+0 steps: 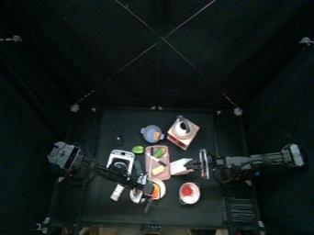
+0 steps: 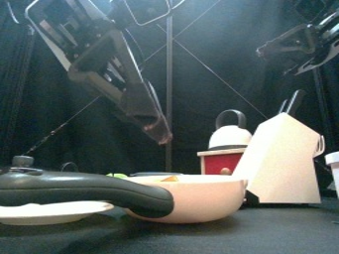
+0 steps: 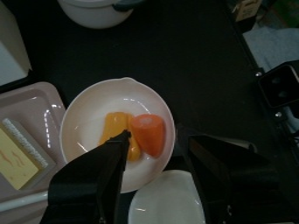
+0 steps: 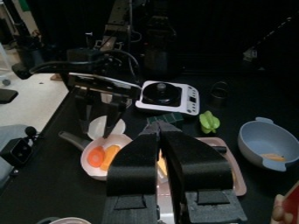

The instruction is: Grab corn bottom

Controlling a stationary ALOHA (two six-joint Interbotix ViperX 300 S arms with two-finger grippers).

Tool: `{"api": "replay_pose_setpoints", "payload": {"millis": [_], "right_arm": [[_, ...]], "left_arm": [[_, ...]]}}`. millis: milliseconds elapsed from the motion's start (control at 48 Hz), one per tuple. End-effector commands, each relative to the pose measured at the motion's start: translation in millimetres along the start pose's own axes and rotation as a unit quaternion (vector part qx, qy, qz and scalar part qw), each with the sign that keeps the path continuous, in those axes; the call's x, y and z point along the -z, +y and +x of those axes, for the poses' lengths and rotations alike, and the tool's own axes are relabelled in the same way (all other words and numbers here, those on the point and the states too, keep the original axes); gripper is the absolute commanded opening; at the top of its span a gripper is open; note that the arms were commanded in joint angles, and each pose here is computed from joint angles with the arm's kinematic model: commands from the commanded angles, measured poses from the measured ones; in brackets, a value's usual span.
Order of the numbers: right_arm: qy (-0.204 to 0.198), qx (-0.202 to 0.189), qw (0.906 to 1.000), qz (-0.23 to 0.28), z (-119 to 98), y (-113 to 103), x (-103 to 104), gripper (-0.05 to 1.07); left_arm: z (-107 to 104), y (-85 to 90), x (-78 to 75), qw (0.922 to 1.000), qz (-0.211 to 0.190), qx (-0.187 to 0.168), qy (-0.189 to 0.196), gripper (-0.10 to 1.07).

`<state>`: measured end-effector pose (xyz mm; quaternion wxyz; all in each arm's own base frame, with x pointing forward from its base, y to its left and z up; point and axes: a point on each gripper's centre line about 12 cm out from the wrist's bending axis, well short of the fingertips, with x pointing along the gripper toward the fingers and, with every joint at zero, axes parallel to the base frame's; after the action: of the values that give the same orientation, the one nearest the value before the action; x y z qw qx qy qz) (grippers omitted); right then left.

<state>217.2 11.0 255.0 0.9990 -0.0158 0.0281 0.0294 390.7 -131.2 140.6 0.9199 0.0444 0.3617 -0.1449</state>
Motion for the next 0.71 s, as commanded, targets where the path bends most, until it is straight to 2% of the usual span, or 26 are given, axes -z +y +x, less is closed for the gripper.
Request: {"api": "replay_pose_setpoints", "payload": {"millis": [0, 208, 688], "right_arm": [[-0.008, -0.001, 1.0000, -0.002, 1.5, 0.6, -4.8, 0.02], [-0.007, -0.002, 1.0000, -0.005, 1.3, 0.8, -4.0, 0.03], [-0.007, 0.000, 1.0000, -0.005, 1.3, -0.1, -3.9, 0.02]], "left_arm": [[3.5, -0.4, -10.8, 1.0000, -0.002, 0.000, -0.009, 0.83], [12.4, -0.4, -5.6, 0.9999, -0.008, 0.001, 0.012, 0.83], [25.6, 3.5, 0.3, 0.9993, -0.019, -0.003, 0.033, 0.83]]}}
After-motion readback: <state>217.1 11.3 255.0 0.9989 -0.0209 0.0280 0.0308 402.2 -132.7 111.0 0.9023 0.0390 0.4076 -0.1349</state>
